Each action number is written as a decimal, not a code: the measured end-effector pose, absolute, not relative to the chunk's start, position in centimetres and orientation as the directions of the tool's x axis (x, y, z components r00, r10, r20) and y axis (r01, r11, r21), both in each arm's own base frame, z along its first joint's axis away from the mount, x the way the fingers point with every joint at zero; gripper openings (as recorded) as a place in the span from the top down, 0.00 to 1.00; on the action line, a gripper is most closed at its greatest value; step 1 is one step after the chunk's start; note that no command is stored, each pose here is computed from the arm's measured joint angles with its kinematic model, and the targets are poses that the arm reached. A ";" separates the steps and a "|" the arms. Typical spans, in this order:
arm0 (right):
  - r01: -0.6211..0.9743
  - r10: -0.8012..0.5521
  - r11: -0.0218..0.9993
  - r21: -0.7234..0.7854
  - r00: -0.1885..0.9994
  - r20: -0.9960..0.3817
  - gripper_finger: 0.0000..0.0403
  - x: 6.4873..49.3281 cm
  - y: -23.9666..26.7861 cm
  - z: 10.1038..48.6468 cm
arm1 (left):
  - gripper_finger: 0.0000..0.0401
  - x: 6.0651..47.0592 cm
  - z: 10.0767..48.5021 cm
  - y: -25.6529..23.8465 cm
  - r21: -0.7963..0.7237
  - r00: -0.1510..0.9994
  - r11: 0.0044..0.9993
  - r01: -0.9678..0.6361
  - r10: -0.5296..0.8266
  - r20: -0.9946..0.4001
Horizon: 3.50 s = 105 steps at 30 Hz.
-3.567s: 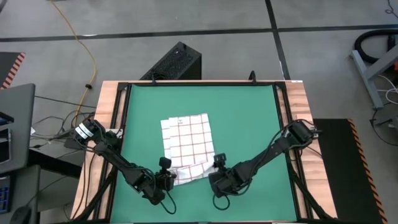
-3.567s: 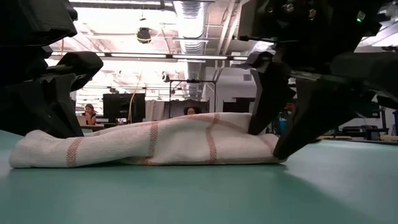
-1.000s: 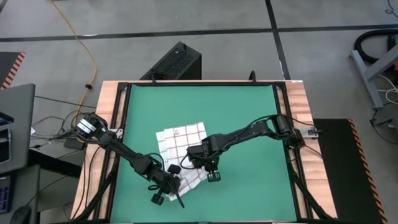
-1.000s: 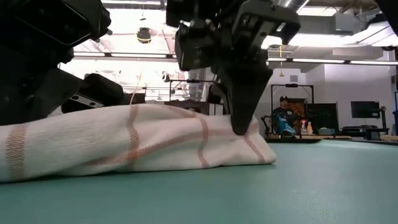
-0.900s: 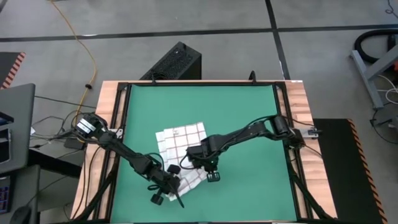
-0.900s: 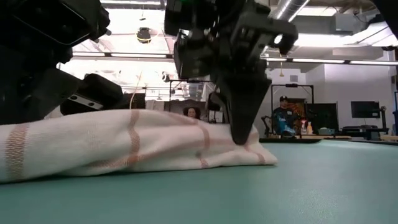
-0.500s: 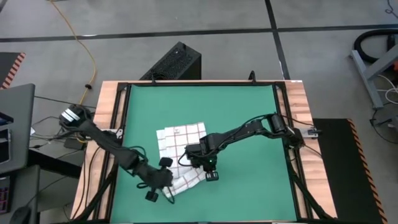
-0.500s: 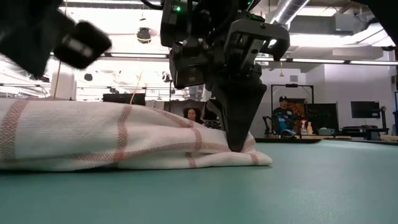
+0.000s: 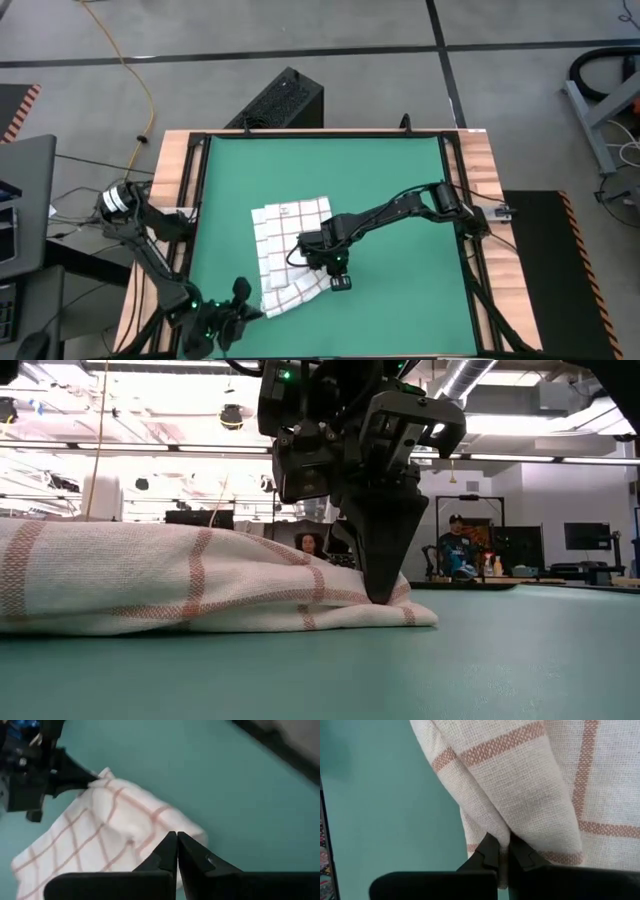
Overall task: Roll towel
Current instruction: Roll the white towel
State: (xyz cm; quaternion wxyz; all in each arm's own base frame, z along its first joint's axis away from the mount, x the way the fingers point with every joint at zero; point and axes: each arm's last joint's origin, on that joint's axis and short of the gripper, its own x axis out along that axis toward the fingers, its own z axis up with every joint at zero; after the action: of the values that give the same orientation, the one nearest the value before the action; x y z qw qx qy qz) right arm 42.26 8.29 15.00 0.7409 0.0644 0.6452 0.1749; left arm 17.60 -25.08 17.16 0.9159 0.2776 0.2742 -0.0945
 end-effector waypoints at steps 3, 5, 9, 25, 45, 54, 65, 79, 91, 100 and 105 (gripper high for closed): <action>-0.174 0.349 0.928 0.328 0.105 -0.931 0.95 42.3 8.3 15.0 | 0.96 17.3 17.2 -25.5 0.412 0.827 0.850 0.328 -0.047 -0.561; -0.175 0.351 0.928 0.330 0.104 -0.931 0.95 42.3 8.3 15.0 | 0.92 17.2 17.1 -25.5 0.377 0.806 0.857 0.352 -0.074 -0.587; -0.175 0.353 0.927 0.332 0.105 -0.930 0.95 42.3 8.3 15.0 | 0.81 17.7 16.9 -25.2 0.338 0.779 0.861 0.380 -0.101 -0.619; -0.168 0.356 0.926 0.337 0.101 -0.929 0.95 42.2 8.4 14.9 | 0.51 19.3 15.8 -24.6 0.459 0.787 0.796 0.394 -0.034 -0.616; -0.178 0.358 0.925 0.337 0.104 -0.928 0.95 42.3 8.4 14.9 | 0.71 21.2 13.0 -24.8 0.384 0.795 0.920 0.076 0.176 -0.580; -0.178 0.358 0.925 0.337 0.104 -0.928 0.95 42.2 8.4 14.9 | 0.96 20.9 14.6 -23.7 0.312 0.780 0.950 -0.007 0.201 -0.593; -0.180 0.357 0.925 0.336 0.100 -0.929 0.95 42.2 8.4 14.9 | 0.96 20.7 11.8 -20.3 0.186 0.682 0.963 -0.196 0.270 -0.680; -0.200 0.315 0.937 0.287 0.125 -0.941 0.71 41.8 8.3 16.4 | 0.96 20.2 9.9 -18.1 0.082 0.623 0.960 -0.269 0.238 -0.745; -0.252 0.201 0.960 0.122 0.319 -0.926 0.67 40.7 10.8 21.4 | 0.96 20.1 9.8 -18.1 0.095 0.618 0.963 -0.252 0.235 -0.750; -0.304 0.043 0.934 -0.189 0.619 -0.784 0.68 42.3 15.5 21.7 | 0.96 20.2 9.8 -18.2 0.098 0.626 0.966 -0.240 0.231 -0.745; -0.271 -0.022 0.936 -0.223 0.590 -0.807 0.74 43.5 15.1 18.3 | 0.96 20.2 9.8 -18.2 0.099 0.629 0.967 -0.233 0.228 -0.743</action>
State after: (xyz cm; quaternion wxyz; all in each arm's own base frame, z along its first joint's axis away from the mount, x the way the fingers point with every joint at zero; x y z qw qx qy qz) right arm 43.52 15.09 18.25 0.8763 -0.1639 0.4474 0.0712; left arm 20.21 -18.18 9.82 0.9025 -0.0031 0.4114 0.1275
